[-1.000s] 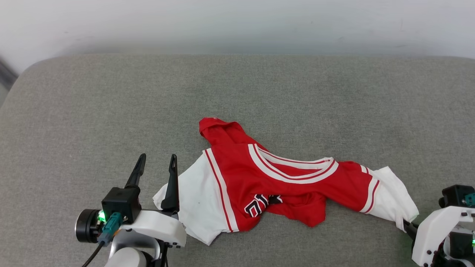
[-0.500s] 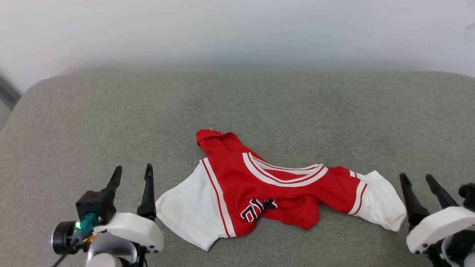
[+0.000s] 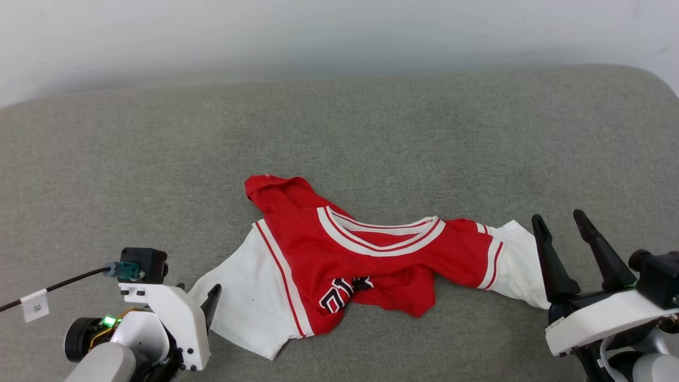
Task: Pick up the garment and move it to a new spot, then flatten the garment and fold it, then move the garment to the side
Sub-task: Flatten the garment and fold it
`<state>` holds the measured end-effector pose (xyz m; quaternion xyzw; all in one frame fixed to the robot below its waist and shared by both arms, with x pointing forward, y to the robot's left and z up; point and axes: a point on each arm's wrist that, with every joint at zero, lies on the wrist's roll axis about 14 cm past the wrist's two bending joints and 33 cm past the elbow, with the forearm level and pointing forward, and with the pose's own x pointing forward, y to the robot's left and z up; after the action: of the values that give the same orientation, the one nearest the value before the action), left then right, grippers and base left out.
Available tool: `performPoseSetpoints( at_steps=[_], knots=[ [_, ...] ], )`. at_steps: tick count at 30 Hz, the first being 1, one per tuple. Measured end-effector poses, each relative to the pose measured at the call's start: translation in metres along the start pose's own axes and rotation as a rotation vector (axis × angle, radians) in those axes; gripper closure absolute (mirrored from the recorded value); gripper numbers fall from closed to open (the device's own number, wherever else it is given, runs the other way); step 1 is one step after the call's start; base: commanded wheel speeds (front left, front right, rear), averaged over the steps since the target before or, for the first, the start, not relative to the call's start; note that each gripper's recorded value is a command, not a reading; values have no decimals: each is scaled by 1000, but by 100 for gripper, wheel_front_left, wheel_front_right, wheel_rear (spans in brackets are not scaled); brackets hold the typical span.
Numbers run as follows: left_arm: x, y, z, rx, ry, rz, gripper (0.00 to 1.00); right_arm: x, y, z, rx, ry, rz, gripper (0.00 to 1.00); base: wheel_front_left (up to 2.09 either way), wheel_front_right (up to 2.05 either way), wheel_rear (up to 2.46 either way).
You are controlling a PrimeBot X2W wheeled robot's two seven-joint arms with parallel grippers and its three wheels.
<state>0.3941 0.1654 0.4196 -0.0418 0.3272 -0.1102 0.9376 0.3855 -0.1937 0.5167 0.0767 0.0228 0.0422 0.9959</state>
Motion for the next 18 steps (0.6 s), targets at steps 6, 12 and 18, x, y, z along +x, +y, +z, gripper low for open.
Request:
performPoseSetpoints(
  at_steps=[6,12,18],
  knots=[
    [19,-5,-42,-22,230,-39,0,2,-2,-6,2,-5,-7,0,0,0,0],
    [27,-9,-51,-36,306,-71,100,1,-8,-4,-6,-18,-16,0,0,0,0],
    [27,-8,-42,-29,216,-60,100,-1,-13,3,9,-25,-22,0,0,0,0]
  ],
)
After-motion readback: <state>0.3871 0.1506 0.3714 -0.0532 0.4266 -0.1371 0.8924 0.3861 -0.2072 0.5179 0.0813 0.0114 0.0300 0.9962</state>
